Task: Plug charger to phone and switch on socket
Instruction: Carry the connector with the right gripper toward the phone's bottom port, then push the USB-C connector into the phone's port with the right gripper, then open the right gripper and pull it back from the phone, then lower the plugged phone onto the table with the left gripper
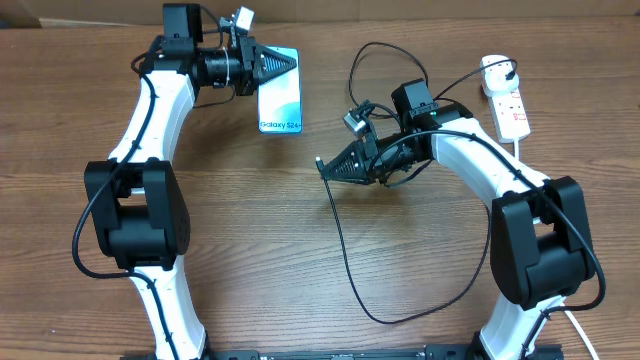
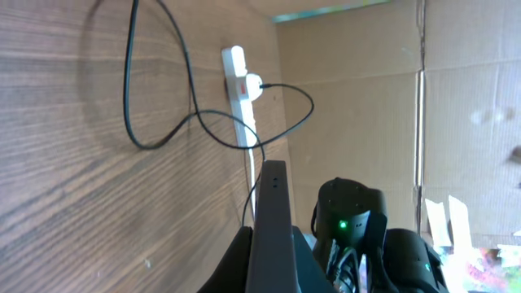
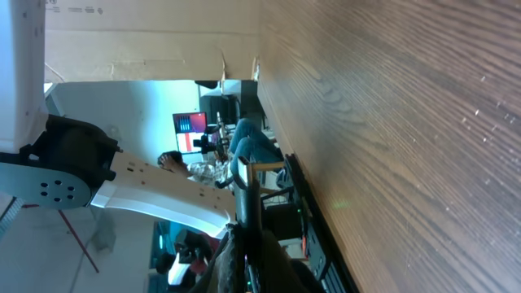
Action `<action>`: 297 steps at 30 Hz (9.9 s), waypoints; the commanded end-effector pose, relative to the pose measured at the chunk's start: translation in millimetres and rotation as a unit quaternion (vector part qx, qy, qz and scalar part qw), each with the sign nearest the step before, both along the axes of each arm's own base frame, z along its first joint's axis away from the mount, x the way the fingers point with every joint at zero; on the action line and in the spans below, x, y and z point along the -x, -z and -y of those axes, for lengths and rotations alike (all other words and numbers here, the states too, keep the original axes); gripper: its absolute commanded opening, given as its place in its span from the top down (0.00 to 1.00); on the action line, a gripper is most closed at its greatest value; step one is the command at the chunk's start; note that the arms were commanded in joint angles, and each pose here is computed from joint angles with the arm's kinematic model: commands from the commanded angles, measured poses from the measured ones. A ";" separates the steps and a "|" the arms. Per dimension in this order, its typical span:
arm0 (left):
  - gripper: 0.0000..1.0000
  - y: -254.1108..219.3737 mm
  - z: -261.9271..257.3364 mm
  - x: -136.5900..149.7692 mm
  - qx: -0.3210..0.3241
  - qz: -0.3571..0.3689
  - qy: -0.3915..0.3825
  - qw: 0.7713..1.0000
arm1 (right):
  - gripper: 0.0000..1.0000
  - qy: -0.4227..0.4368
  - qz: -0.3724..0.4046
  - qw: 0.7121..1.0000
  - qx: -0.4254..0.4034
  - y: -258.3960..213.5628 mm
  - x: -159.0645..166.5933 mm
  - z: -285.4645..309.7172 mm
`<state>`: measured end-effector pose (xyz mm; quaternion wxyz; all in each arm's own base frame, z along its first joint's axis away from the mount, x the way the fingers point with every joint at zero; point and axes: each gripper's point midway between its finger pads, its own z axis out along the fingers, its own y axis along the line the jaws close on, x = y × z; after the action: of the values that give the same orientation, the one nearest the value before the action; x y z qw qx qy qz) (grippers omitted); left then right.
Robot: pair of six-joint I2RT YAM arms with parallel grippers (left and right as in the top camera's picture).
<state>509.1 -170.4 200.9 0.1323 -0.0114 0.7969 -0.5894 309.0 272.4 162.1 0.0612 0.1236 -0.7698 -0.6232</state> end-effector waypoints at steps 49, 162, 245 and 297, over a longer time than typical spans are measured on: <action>0.96 -20.4 37.6 -24.3 0.027 -0.063 -0.060 0.996 | 0.96 0.037 0.054 0.996 -0.062 -49.6 -51.4 -19.2; 0.96 -26.2 57.9 -7.3 0.041 -0.058 -0.010 0.997 | 0.96 0.081 0.066 0.993 -0.063 -55.9 -77.9 3.1; 0.96 146.6 -28.0 25.4 -0.275 -0.061 0.009 0.959 | 0.54 0.179 0.092 0.930 0.307 54.2 -92.2 82.4; 0.85 185.2 -49.0 25.7 -0.370 -0.118 -0.042 0.921 | 0.54 0.168 0.089 0.931 0.312 56.4 -86.2 83.6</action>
<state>483.5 -117.1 16.9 0.0602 -0.0628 0.9673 -0.2383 388.9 188.0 89.4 -0.0545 0.0104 -0.9401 -0.3364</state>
